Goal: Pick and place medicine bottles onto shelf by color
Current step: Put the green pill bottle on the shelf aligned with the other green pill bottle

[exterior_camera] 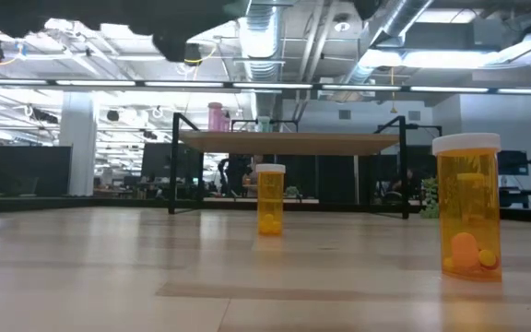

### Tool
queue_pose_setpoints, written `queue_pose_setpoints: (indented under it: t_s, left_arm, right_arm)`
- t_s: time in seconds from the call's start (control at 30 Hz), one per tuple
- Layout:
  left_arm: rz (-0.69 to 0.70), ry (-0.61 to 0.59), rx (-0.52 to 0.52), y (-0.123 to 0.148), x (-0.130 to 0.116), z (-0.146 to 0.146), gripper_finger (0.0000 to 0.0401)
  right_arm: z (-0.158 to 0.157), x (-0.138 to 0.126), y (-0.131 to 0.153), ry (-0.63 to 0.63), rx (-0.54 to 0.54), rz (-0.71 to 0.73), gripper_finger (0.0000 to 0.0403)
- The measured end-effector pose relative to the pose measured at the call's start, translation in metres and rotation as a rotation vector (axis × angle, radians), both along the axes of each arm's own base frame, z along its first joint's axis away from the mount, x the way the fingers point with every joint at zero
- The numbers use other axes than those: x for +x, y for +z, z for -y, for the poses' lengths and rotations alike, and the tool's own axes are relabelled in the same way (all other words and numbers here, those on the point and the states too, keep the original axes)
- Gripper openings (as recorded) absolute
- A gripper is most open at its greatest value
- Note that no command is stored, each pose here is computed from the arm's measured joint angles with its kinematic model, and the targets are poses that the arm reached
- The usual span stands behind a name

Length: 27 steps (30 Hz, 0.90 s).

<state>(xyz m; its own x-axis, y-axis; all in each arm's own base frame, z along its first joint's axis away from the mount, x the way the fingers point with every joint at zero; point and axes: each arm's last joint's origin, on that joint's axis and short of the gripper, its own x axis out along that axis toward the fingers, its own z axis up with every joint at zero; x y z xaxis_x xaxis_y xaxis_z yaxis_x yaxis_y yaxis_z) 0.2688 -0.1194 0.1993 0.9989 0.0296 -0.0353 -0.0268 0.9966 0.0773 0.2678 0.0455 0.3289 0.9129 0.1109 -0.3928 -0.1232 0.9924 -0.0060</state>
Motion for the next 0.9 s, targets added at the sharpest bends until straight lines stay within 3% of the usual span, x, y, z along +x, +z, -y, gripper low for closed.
queue_pose_setpoints:
  t_s: [0.17,0.63,0.9]
  left_arm:
    - [0.071,-0.032,0.018,-0.003,0.010,-0.008,0.0089]
    - [0.053,0.012,-0.020,-0.028,0.029,-0.029,0.0089]
    - [0.075,0.010,-0.021,-0.027,0.031,-0.030,0.0089]
  right_arm:
    - [-0.001,0.011,-0.010,0.002,-0.023,-0.046,0.0227]
    - [-0.005,0.017,0.001,0.018,-0.004,-0.012,0.0228]
    - [-0.011,0.038,-0.019,0.035,-0.007,-0.045,0.0228]
